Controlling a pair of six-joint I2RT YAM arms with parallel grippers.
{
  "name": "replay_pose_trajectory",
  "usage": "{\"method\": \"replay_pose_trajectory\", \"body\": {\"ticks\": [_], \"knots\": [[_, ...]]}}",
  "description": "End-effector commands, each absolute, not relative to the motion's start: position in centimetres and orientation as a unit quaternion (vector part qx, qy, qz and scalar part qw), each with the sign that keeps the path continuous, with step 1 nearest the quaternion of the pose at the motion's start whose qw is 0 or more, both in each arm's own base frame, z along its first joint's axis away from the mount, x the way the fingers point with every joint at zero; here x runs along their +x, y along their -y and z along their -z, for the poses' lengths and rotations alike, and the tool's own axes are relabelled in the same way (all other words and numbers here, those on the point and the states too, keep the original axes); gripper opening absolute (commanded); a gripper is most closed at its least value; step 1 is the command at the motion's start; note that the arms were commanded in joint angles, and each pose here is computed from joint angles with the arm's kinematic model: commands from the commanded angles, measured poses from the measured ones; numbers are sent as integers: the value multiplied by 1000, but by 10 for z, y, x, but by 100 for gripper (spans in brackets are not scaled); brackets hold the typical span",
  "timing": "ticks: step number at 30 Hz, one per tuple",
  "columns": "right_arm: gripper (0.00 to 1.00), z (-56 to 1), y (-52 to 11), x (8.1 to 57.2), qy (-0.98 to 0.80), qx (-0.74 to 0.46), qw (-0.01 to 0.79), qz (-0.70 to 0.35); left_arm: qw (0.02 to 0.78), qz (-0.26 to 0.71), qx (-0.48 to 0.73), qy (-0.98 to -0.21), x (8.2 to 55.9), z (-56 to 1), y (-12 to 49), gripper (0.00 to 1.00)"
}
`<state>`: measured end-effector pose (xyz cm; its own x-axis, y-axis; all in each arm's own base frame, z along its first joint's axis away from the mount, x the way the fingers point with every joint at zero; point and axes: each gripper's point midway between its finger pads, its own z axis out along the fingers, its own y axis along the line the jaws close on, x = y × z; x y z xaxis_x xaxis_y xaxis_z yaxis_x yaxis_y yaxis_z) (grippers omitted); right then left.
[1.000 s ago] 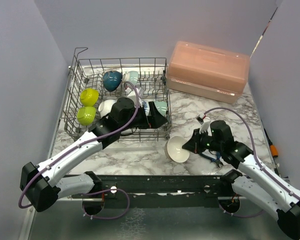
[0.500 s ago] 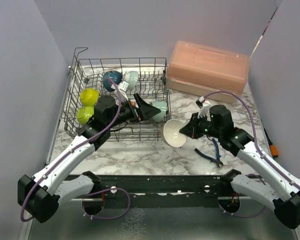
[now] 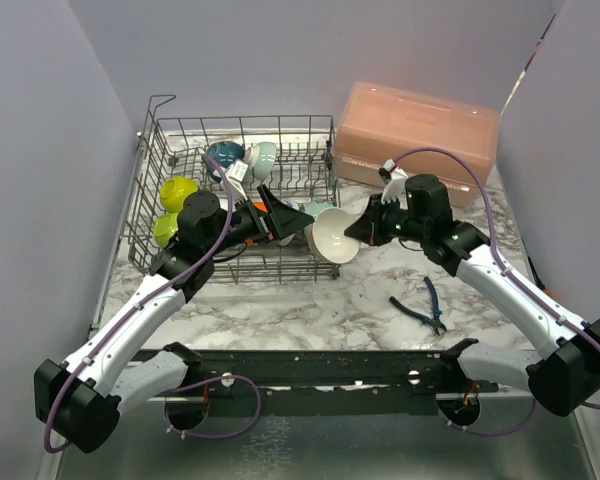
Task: Load the bowls into the dish rack
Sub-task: Pick up the bowl from the center of the board.
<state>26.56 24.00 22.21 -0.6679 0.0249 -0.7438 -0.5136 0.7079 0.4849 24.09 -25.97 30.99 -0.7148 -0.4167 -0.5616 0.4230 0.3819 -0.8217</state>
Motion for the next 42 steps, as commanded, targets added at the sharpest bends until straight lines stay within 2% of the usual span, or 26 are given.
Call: {"method": "replay_pose_trajectory", "body": {"ticks": [1,16,24,28,30,35,36,37,39,42], "knots": [[0,-272,-262,279,-790,-173,422,-409,356,559,17,-748,235,-300,262,99],[0,-311,-283,293,-752,-184,442,-454,325,574,19,-751,240,-281,275,98],[0,-306,-288,295,-752,-188,430,-462,316,609,25,-727,242,-287,283,87],[0,-301,-291,297,-756,-189,424,-463,319,610,31,-725,243,-288,285,72],[0,-299,-291,299,-758,-188,422,-461,318,612,31,-724,244,-288,286,61],[0,-291,-291,305,-767,-183,419,-451,316,612,32,-724,245,-286,287,15],[2,-290,-292,305,-768,-185,417,-449,315,611,30,-725,245,-286,287,9],[6,-289,-292,306,-770,-186,415,-448,314,611,29,-726,246,-285,287,5],[22,-287,-292,307,-771,-188,415,-445,317,610,29,-725,248,-285,286,0],[43,-281,-289,310,-780,-185,413,-433,322,607,24,-726,253,-285,282,0]]}}
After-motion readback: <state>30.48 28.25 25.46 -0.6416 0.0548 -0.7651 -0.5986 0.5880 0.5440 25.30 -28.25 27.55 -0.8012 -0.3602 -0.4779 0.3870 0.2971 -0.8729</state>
